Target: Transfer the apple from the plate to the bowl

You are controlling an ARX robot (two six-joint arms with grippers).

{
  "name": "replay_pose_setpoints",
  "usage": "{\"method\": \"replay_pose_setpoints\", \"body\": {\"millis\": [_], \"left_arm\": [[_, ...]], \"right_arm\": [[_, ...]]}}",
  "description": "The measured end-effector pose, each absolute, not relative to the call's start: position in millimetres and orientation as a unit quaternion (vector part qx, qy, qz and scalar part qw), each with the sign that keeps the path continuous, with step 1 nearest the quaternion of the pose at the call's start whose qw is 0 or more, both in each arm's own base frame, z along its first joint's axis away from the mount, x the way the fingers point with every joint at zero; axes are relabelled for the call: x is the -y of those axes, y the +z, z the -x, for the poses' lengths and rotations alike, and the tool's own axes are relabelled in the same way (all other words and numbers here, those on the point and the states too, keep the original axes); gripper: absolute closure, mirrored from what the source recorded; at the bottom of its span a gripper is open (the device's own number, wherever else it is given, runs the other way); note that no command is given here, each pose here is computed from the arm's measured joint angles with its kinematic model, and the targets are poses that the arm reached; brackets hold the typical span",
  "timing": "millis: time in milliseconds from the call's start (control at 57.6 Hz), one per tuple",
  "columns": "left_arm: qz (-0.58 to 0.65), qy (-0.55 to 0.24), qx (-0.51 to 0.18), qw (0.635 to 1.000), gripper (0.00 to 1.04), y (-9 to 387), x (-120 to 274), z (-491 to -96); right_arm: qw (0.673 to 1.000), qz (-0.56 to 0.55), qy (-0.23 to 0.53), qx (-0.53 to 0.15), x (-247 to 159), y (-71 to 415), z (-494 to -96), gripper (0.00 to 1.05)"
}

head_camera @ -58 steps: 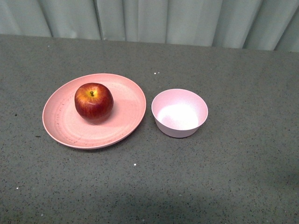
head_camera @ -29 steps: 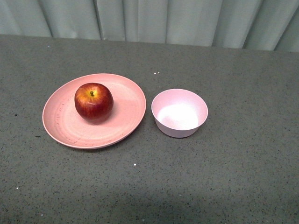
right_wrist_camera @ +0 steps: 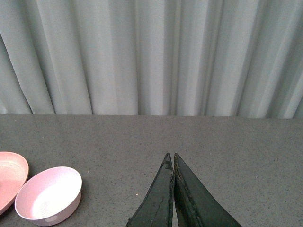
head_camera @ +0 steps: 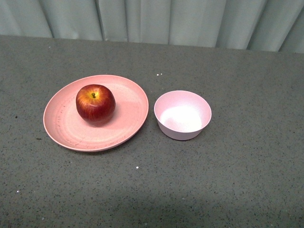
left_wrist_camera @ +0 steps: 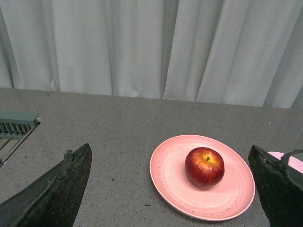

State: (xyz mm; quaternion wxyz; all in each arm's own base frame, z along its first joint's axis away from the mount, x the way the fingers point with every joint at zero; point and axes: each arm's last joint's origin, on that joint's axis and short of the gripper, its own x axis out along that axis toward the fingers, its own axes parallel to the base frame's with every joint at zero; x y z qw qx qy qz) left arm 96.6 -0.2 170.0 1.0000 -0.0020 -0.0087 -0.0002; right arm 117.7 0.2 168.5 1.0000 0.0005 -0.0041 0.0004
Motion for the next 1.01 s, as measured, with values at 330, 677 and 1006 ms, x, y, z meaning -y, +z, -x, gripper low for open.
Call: {"method": "replay_pose_setpoints", "body": {"millis": [330,677,1006], "left_arm": [[0.002,0.0,0.009,1.0,0.07,170,0,-97],[0.002,0.0,0.009,1.0,0.07,170,0,-97],[0.002,0.0,0.009,1.0,0.07,170,0,-97]], "right_arm": [[1.0,0.0,0.0,0.004,0,168,-110,1.04],[1.0,0.0,0.002,0.003,0,166,-98,1.04],[1.0,0.0,0.002,0.001,0,165,-98,0.7]]}}
